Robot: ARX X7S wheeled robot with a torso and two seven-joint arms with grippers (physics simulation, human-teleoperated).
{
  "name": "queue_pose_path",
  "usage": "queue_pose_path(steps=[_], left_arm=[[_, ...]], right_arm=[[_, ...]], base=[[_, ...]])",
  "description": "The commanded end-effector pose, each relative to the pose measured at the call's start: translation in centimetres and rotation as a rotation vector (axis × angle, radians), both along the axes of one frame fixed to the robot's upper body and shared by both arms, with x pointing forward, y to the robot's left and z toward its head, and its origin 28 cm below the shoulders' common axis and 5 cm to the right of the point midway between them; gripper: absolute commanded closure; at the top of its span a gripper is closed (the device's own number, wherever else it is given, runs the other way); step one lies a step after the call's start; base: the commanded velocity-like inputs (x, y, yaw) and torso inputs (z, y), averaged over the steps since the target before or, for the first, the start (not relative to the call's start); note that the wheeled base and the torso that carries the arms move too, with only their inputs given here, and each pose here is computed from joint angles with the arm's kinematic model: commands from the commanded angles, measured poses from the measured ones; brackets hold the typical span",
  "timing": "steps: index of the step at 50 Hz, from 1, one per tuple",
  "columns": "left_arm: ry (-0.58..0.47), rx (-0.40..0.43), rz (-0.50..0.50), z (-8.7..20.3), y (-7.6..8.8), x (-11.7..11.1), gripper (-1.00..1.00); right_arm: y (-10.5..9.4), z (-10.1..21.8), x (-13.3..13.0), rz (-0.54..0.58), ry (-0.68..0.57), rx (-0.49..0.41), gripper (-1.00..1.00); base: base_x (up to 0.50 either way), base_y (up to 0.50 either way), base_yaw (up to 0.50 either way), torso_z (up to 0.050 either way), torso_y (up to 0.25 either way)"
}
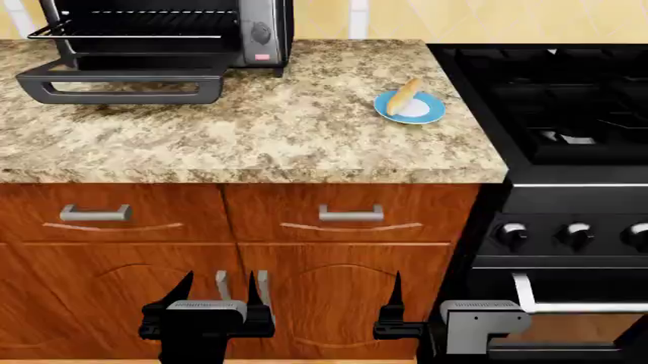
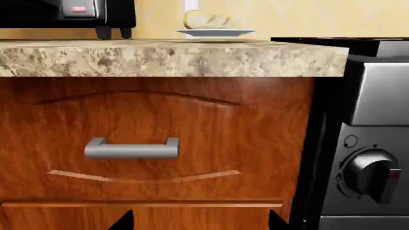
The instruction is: Place the baguette on the rack of the toaster oven.
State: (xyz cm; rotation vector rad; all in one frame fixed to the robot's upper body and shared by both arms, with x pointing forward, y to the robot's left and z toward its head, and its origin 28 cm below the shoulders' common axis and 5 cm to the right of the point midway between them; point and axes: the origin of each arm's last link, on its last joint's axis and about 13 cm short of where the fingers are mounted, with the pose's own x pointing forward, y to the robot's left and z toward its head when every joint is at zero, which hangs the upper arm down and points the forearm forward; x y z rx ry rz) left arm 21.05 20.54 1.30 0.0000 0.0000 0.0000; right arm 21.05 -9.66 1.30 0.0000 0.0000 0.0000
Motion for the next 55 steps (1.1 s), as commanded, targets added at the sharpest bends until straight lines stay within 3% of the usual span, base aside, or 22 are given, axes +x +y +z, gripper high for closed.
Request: queue_pose_path(steps=[1, 28, 32, 38, 40, 43, 45, 47, 51, 55], left_arm=[[-0.01, -0.005, -0.003, 0.0, 0.0, 0.0, -1.0], [0.034, -0.015, 0.012, 0.5, 0.5, 0.2, -1.0], [0.035, 0.023, -0.052, 2.8, 1.8, 0.6, -1.0], [-0.009, 0.075, -0.048, 8.6, 4.5, 1.8, -1.0], [-0.05, 0.101, -0.062, 10.8, 5.0, 1.6, -1.0], [-0.075, 0.121, -0.094, 14.2, 5.4, 1.1, -1.0], [-0.086, 0.137, -0.103, 15.3, 5.5, 0.8, -1.0], [-0.081, 0.158, -0.117, 16.4, 5.7, 0.5, -1.0], [-0.115, 0.168, -0.117, 18.8, 6.1, 0.2, -1.0], [-0.146, 0.148, -0.11, 21.3, 6.6, 0.3, -1.0]], right_arm=[[0.1, 0.0, 0.0, -0.001, 0.002, -0.004, -1.0], [-0.3, 0.8, -0.5, -0.042, 0.007, 0.014, -1.0], [-1.2, 3.8, -1.9, 0.004, 0.031, -0.033, -1.0], [-3.3, 12.6, -5.3, 0.002, 0.012, -0.152, -1.0], [-3.4, 14.0, -5.6, 0.002, 0.007, -0.161, -1.0], [-6.1, 17.6, -4.8, -0.175, -0.107, -0.304, -1.0], [-5.6, 18.7, -5.1, -0.246, -0.127, -0.277, -1.0], [-5.2, 20.1, -5.6, -0.221, -0.119, -0.243, -1.0], [-4.1, 22.4, -8.0, 0.018, 0.011, -0.207, -1.0], [-4.2, 25.0, -9.1, 0.004, -0.015, -0.223, -1.0]], base=[[0.0, 0.0, 0.0, 0.0, 0.0], [0.0, 0.0, 0.0, 0.0, 0.0], [0.0, 0.0, 0.0, 0.0, 0.0], [0.0, 0.0, 0.0, 0.0, 0.0], [0.0, 0.0, 0.0, 0.0, 0.0], [0.0, 0.0, 0.0, 0.0, 0.0], [0.0, 0.0, 0.0, 0.0, 0.0], [0.0, 0.0, 0.0, 0.0, 0.0], [0.0, 0.0, 0.0, 0.0, 0.0], [0.0, 0.0, 0.0, 0.0, 0.0]])
